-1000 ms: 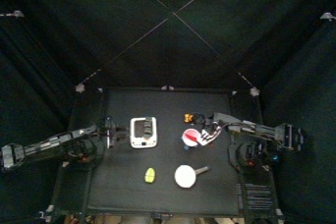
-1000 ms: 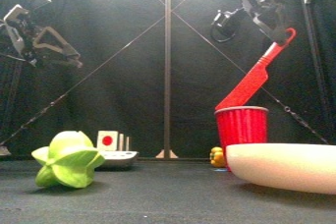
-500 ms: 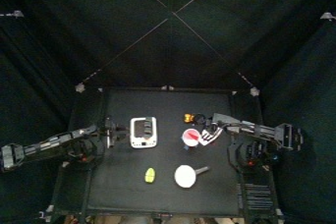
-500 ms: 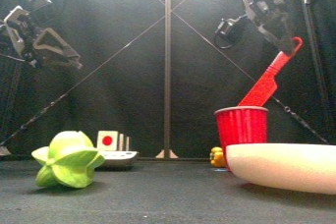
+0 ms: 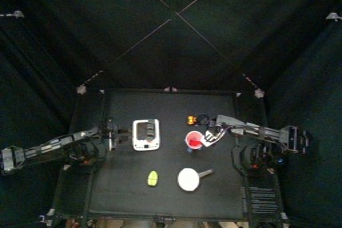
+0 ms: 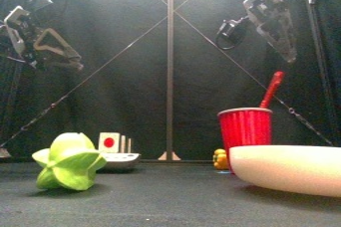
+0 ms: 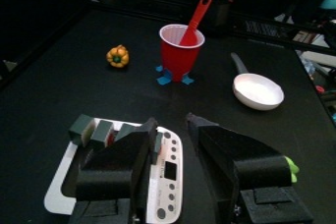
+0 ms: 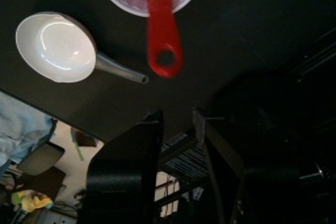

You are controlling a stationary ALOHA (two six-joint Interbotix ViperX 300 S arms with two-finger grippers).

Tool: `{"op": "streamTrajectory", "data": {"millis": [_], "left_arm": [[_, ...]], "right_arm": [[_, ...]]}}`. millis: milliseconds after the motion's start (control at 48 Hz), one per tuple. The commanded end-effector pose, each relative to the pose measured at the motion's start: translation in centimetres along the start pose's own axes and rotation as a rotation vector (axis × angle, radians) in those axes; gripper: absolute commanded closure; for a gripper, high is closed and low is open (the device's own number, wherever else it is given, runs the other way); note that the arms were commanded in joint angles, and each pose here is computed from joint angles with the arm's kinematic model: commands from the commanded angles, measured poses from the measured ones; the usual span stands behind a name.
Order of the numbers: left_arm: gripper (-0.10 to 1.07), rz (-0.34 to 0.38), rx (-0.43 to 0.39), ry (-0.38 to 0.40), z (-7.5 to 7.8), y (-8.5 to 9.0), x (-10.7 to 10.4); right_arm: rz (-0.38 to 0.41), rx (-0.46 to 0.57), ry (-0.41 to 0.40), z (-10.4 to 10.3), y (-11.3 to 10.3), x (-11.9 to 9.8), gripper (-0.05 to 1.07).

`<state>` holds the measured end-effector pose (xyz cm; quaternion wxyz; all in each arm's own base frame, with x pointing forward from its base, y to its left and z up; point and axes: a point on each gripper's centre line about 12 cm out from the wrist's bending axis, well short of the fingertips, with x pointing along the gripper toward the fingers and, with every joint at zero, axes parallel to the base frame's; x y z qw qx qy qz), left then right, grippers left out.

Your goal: Place knife in cup

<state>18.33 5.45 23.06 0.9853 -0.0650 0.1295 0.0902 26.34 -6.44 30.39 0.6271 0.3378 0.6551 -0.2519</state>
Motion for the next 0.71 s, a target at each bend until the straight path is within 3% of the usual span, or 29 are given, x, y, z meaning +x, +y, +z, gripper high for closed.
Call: {"op": "streamTrajectory", "data": {"millis": [0, 458, 688], "left_arm": [[0.25, 0.000, 0.002, -0.011, 0.5, 0.0, 0.1], [0.25, 0.000, 0.003, -0.009, 0.5, 0.0, 0.1], [0.25, 0.003, 0.006, -0.010, 0.5, 0.0, 0.1]], "right_arm": [[0.014, 0.002, -0.037, 0.2, 0.0, -0.9, 0.32], [-0.025, -0.007, -0.040, 0.0, -0.3, -0.3, 0.32], [-0.061, -0.036, -0.156, 0.4, -0.6, 0.1, 0.32]]}}
